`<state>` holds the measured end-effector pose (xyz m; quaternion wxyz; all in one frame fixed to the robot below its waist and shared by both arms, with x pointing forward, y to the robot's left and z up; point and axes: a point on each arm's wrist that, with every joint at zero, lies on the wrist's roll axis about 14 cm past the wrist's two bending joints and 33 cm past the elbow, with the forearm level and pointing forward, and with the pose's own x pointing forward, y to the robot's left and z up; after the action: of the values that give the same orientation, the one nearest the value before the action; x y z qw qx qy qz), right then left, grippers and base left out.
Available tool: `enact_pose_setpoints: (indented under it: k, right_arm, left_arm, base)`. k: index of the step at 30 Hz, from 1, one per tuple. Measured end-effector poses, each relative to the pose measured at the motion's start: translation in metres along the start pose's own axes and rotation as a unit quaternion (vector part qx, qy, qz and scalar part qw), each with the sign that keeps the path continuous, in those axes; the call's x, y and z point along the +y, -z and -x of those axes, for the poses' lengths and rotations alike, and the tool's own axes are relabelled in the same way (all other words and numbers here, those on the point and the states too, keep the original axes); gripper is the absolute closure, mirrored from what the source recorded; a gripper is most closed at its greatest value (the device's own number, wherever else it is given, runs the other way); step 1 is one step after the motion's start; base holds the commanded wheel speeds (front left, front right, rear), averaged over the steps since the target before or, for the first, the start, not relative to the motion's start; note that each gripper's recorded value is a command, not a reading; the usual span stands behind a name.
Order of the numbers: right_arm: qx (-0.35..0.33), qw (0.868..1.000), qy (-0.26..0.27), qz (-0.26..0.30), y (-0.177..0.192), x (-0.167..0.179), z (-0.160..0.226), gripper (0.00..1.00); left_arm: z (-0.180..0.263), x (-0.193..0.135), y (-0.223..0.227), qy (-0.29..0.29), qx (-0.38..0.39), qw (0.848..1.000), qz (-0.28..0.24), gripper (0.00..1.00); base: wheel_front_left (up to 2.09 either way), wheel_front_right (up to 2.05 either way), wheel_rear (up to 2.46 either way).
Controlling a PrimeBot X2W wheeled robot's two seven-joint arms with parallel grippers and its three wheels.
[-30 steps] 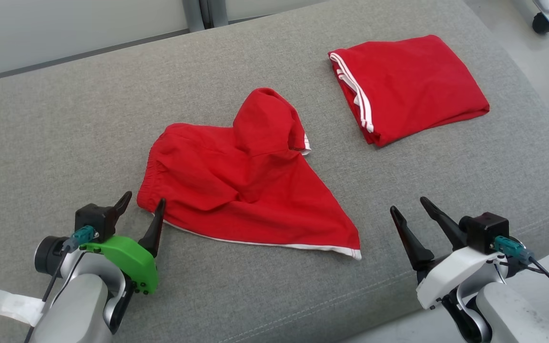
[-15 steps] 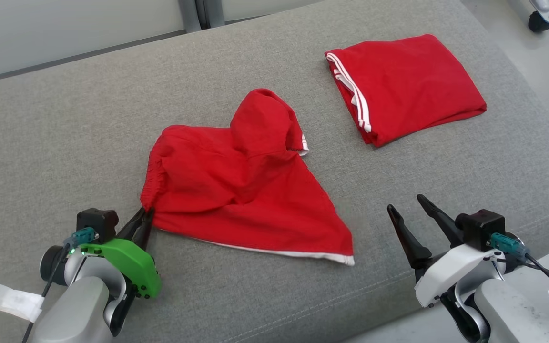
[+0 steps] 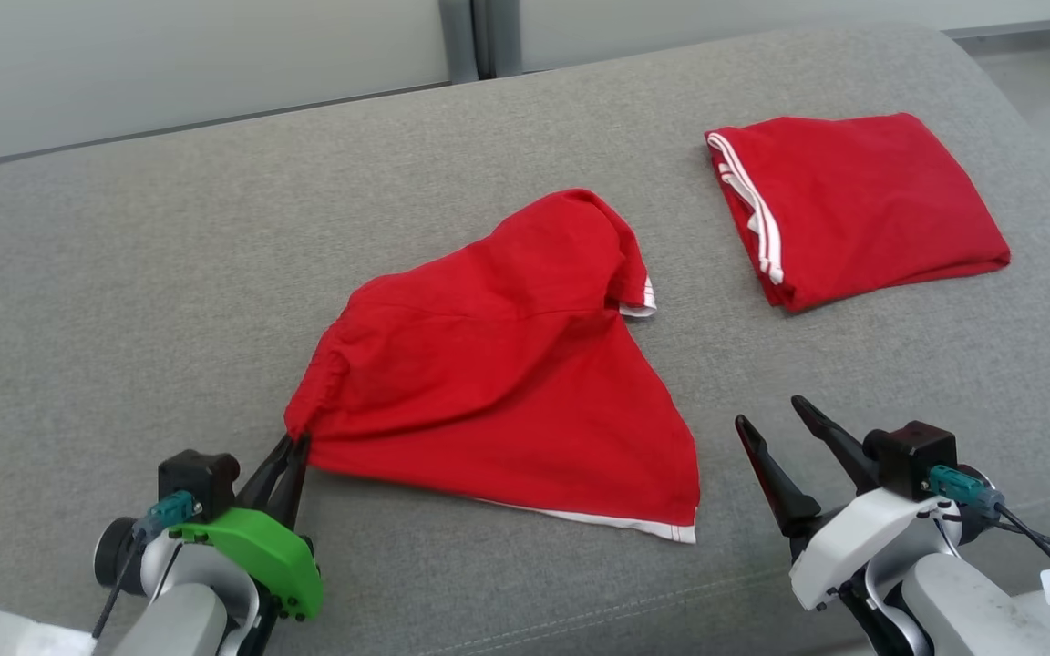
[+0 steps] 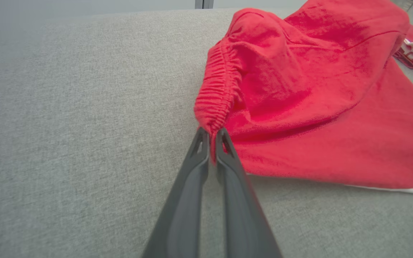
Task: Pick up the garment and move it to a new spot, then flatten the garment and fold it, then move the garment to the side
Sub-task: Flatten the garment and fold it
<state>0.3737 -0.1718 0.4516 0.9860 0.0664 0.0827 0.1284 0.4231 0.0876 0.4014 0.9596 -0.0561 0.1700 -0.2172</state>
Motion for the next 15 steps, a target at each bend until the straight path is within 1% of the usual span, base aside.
enact_pose_setpoints:
  k: [8, 15]
  right_arm:
    - [0.007, 0.999, -0.037, -0.001, 0.003, 0.023, -0.014, 0.00]
    - [0.018, 0.999, -0.052, 0.001, 0.008, 0.032, -0.019, 0.00]
  left_arm:
    - [0.044, 0.019, 0.016, -0.062, -0.003, 0.998, 0.013, 1.00]
    - [0.064, 0.015, 0.026, -0.078, -0.001, 0.996, 0.034, 1.00]
  base:
    - [0.00, 0.00, 0.00]
    - [0.00, 0.00, 0.00]
